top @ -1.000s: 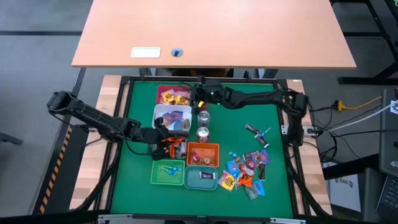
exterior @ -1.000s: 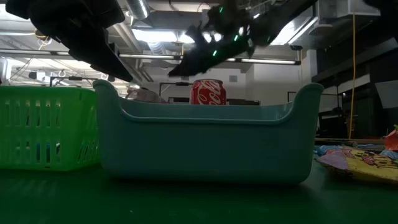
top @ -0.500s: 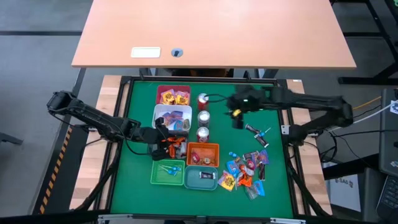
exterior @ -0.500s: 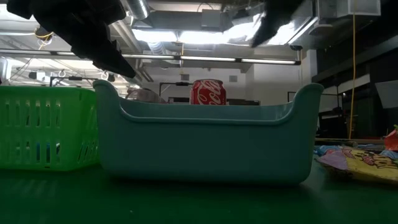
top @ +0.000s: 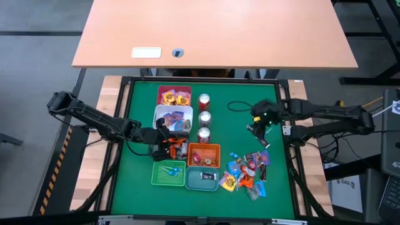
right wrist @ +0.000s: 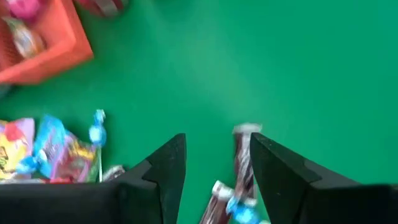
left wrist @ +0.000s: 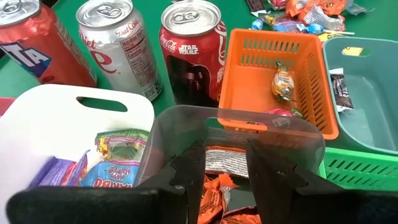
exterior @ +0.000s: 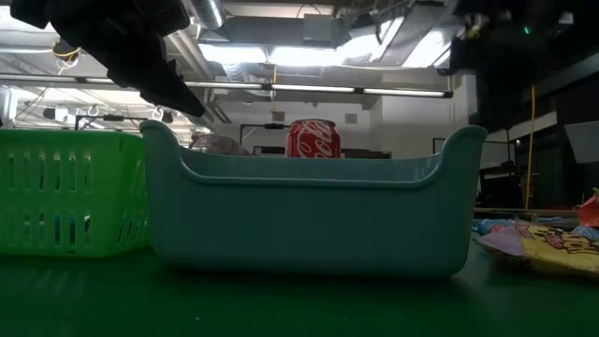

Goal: Sort candy
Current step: Put the brown candy into the teal green bin

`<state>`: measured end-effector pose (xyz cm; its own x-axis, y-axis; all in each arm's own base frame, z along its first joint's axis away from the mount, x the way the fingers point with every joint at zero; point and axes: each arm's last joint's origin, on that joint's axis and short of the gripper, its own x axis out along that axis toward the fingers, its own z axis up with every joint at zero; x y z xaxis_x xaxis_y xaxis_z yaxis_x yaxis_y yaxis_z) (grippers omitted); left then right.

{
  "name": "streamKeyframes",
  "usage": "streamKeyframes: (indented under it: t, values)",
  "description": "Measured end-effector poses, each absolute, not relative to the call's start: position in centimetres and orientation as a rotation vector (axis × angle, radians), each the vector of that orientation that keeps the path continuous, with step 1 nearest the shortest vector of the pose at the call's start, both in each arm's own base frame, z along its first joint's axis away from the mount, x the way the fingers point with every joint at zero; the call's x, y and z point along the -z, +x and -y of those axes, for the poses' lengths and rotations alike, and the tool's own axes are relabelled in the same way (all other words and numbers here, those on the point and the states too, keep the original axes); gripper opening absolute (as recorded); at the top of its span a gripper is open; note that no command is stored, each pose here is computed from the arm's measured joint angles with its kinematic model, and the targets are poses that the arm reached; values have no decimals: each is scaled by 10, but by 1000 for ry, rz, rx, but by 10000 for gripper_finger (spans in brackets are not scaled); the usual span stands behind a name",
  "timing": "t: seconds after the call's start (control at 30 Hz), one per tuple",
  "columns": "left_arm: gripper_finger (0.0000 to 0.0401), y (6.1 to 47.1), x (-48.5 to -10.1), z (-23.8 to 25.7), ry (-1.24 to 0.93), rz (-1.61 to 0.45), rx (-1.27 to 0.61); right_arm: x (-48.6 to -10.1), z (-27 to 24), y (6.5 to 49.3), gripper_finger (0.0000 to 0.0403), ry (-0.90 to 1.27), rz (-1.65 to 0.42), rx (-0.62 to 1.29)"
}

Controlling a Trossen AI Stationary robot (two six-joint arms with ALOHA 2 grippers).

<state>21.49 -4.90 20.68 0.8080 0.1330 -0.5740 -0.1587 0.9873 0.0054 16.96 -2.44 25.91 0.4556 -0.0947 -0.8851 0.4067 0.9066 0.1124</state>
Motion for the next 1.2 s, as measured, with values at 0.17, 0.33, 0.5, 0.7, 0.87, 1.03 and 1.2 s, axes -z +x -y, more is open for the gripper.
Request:
streamKeyframes:
  t: [0.17,0.33,0.5,0.7,0.87,1.03,1.2]
  values:
    - [107,215,-207,49,-44,-609,-156,-226,24,168,177,399,-1119,350]
    - [107,215,-207,49,-45,-608,-156,-203,24,169,177,439,-1148,386]
    - [107,215,-207,49,-46,-605,-156,-183,25,166,177,430,-1236,467]
    - [107,215,-208,49,-47,-602,-155,-171,25,170,177,446,-1305,479]
    - [107,215,-208,49,-47,-602,-155,-162,26,173,177,420,-1358,514]
    - [107,215,-208,49,-47,-602,-155,-152,27,177,177,414,-1415,524]
    - [107,215,-207,49,-47,-602,-155,-143,27,180,177,409,-1469,534]
